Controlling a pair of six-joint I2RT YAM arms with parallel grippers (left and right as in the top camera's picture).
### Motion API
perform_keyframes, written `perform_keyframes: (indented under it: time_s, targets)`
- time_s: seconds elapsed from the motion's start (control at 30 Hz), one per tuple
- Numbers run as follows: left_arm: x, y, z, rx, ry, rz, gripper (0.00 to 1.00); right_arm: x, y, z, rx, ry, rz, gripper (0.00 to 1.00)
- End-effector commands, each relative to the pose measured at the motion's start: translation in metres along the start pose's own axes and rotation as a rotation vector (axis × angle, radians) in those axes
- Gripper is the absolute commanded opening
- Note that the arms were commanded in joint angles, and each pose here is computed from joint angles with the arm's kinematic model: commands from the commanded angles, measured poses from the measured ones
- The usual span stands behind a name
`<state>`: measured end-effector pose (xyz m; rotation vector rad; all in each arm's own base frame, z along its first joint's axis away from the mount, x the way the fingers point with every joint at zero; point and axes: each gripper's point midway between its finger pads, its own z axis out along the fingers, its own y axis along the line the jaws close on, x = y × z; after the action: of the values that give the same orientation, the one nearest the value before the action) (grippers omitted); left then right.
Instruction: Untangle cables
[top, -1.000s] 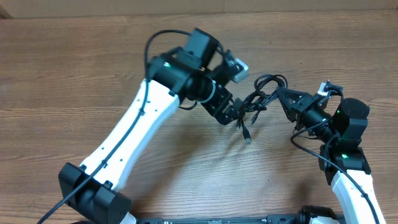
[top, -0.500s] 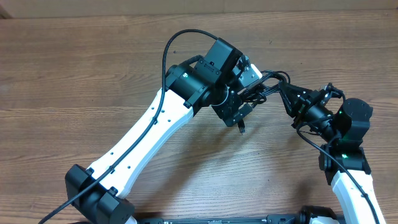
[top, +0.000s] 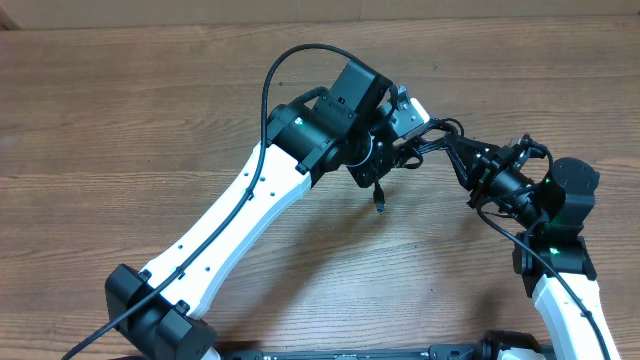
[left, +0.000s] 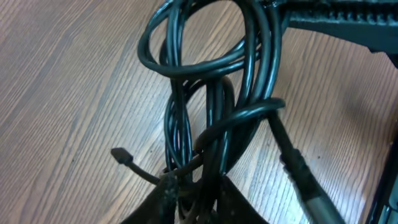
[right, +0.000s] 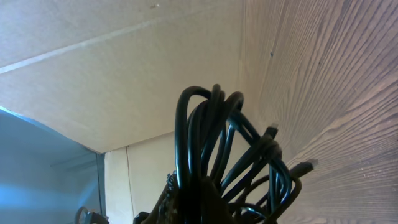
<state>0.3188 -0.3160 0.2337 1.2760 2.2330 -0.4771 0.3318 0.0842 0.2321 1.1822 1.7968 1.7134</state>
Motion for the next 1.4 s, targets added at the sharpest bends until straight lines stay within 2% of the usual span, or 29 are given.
perform_keyframes:
  time_s: [0.0, 0.1, 0.47, 0.53, 0.57, 0.67, 0.83, 0.97, 1.1, 1.13, 1.37]
  targets:
    - [0.001, -0.004, 0.002, 0.019, -0.005, 0.011, 0.14, 0.006, 0.014, -0.001, -0.027, 0.029, -0.018, 0.04]
    - [-0.002, -0.009, 0.001, 0.051, -0.018, 0.012, 0.04, 0.007, 0.014, -0.001, -0.027, 0.032, -0.018, 0.04]
    - [-0.017, -0.027, -0.001, 0.16, -0.09, 0.026, 0.04, 0.007, 0.014, -0.001, -0.026, 0.035, -0.018, 0.04]
    - [-0.019, -0.029, -0.002, 0.177, -0.102, 0.023, 0.04, 0.005, 0.014, -0.001, -0.027, 0.024, -0.03, 0.06]
    - [-0.019, -0.027, -0.003, 0.177, -0.105, 0.003, 0.04, 0.003, 0.014, -0.001, -0.028, 0.01, -0.043, 0.15]
    - [-0.019, -0.017, -0.007, 0.192, -0.113, -0.096, 0.04, -0.009, 0.013, -0.001, -0.023, -0.059, -0.194, 0.63]
    - [-0.022, -0.011, -0.025, 0.346, -0.182, -0.16, 0.04, -0.014, 0.013, -0.002, -0.014, -0.091, -0.331, 0.99]
    - [-0.021, 0.004, -0.042, 0.42, -0.233, -0.217, 0.04, -0.013, 0.013, -0.002, -0.009, -0.084, -0.459, 1.0]
    - [-0.019, 0.014, -0.055, 0.48, -0.272, -0.255, 0.04, 0.003, 0.021, -0.001, -0.054, -0.006, -0.621, 0.79]
    - [-0.02, 0.013, -0.059, 0.503, -0.287, -0.248, 0.04, 0.009, 0.024, -0.002, -0.075, 0.019, -0.677, 0.77]
    - [-0.033, -0.008, -0.076, 0.65, -0.367, -0.187, 0.04, 0.059, 0.051, -0.013, -0.284, 0.214, -1.051, 0.78]
